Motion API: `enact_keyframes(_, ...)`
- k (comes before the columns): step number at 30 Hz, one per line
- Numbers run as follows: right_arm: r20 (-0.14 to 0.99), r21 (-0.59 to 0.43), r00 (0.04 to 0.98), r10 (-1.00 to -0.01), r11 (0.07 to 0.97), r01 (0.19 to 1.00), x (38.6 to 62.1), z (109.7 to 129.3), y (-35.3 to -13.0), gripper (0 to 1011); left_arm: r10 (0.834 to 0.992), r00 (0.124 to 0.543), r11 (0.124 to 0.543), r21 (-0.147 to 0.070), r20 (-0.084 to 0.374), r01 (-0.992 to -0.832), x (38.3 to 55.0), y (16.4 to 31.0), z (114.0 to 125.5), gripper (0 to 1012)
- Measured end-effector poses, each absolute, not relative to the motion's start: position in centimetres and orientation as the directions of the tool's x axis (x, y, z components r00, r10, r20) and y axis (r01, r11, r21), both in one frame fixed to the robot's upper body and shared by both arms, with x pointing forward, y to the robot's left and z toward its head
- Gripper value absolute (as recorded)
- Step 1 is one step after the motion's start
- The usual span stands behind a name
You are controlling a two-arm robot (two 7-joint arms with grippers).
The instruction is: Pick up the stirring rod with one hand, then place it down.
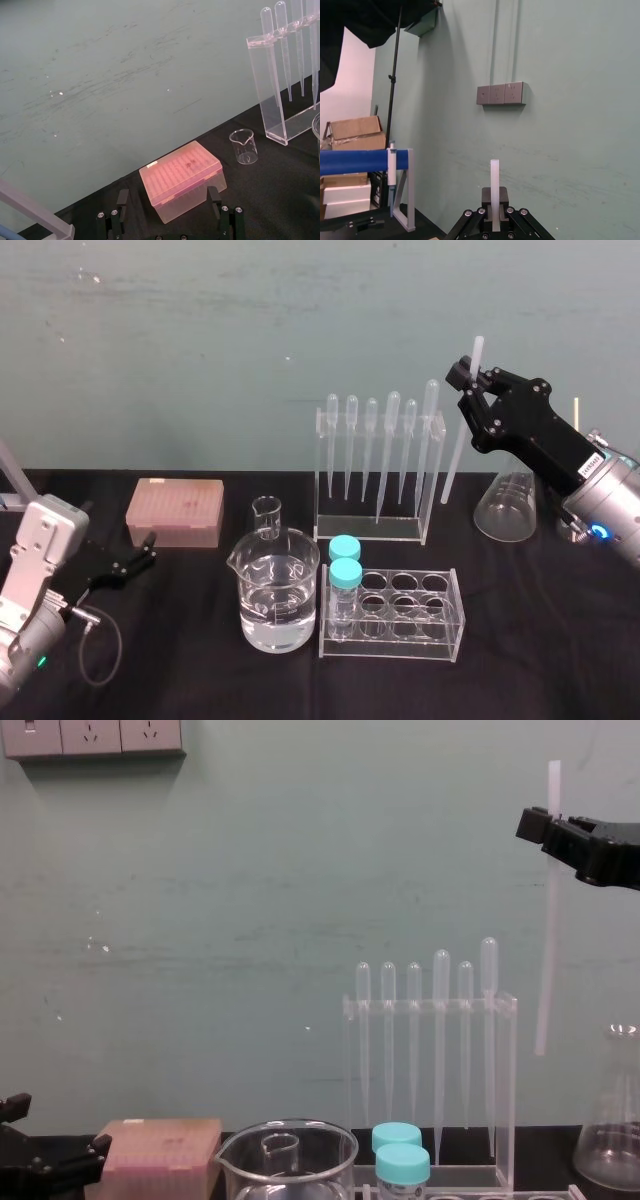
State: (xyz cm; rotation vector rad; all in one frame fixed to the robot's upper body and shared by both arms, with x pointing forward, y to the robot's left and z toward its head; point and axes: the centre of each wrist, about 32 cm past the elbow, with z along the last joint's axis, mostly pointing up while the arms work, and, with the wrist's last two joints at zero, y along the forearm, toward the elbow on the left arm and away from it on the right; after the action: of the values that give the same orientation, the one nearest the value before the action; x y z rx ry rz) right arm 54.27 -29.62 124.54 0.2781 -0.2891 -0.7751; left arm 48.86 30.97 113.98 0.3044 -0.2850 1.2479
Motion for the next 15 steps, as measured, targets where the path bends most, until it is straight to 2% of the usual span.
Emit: enact_keyframes(15, 0.151, 0.337, 0.686, -0.712, 0.689, 0.641, 54.29, 124.46, -29.60, 69, 0.880, 0.292, 0.287, 0.070, 0.374, -0.955, 48.86, 30.97, 113.98, 1000)
